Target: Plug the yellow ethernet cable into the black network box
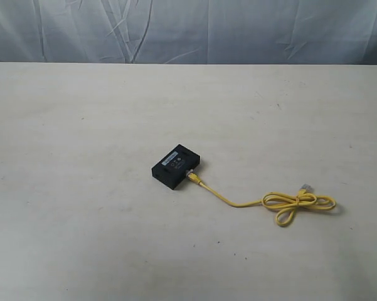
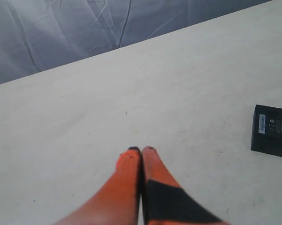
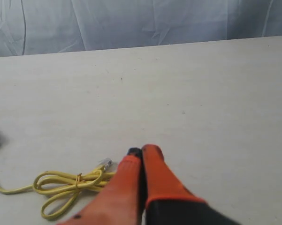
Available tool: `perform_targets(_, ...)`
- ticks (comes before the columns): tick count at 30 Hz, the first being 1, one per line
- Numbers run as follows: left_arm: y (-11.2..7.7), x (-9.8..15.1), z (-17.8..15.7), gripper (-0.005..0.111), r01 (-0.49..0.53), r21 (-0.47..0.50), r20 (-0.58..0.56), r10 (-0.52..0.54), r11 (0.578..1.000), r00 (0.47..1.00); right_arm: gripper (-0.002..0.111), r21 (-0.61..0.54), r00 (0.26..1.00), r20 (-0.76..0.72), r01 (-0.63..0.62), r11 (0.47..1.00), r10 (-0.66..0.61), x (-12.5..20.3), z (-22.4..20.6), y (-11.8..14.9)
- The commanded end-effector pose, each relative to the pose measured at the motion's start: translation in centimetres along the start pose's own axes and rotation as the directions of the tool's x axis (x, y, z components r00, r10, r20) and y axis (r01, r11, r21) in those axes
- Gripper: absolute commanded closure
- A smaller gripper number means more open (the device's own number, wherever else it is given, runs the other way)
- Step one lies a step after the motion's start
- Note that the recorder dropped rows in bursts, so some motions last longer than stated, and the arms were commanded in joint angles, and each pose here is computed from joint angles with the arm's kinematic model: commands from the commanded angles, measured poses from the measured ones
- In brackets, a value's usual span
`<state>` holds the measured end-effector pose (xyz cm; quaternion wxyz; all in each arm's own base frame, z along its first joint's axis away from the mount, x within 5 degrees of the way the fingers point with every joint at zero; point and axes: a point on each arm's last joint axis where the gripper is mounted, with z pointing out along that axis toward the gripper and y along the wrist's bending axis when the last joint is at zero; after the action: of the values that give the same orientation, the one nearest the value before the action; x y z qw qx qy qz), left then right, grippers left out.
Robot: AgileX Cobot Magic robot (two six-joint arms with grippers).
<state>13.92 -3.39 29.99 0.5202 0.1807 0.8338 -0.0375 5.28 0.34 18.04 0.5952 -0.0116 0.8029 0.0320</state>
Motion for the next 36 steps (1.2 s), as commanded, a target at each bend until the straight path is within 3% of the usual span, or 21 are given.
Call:
perform_targets(1,-0.1,0.1,-0.1,0.107,0.002,0.001,0.004,-0.002,1.0,1.0,0.108,0.003,1.0,0.024,-0.001,1.0,0.001,-0.1,0.0,0.0)
perform_targets(18,-0.1,0.1,-0.1,0.107,0.002,0.001,0.004,-0.002,1.0,1.0,0.108,0.003,1.0,0.024,-0.001,1.0,0.001,-0.1,0.0,0.0)
perform_targets(22,0.1,0.3,-0.1,0.107,-0.065,-0.024,-0.005,0.064,0.998,0.998,0.108,0.003,1.0,0.024,-0.001,1.0,0.001,-0.1,0.0,0.0)
perform_targets(26,0.4,2.1,-0.3,0.107,-0.039,-0.073,0.012,0.04,0.997,0.999,0.108,0.003,1.0,0.024,-0.001,1.0,0.001,-0.1,0.0,0.0)
perform_targets(36,-0.9,9.4,-2.3,0.107,-0.016,-0.185,0.238,0.061,0.983,0.969,0.108,0.001,1.0,0.022,-0.005,1.0,0.005,-0.1,0.0,0.0)
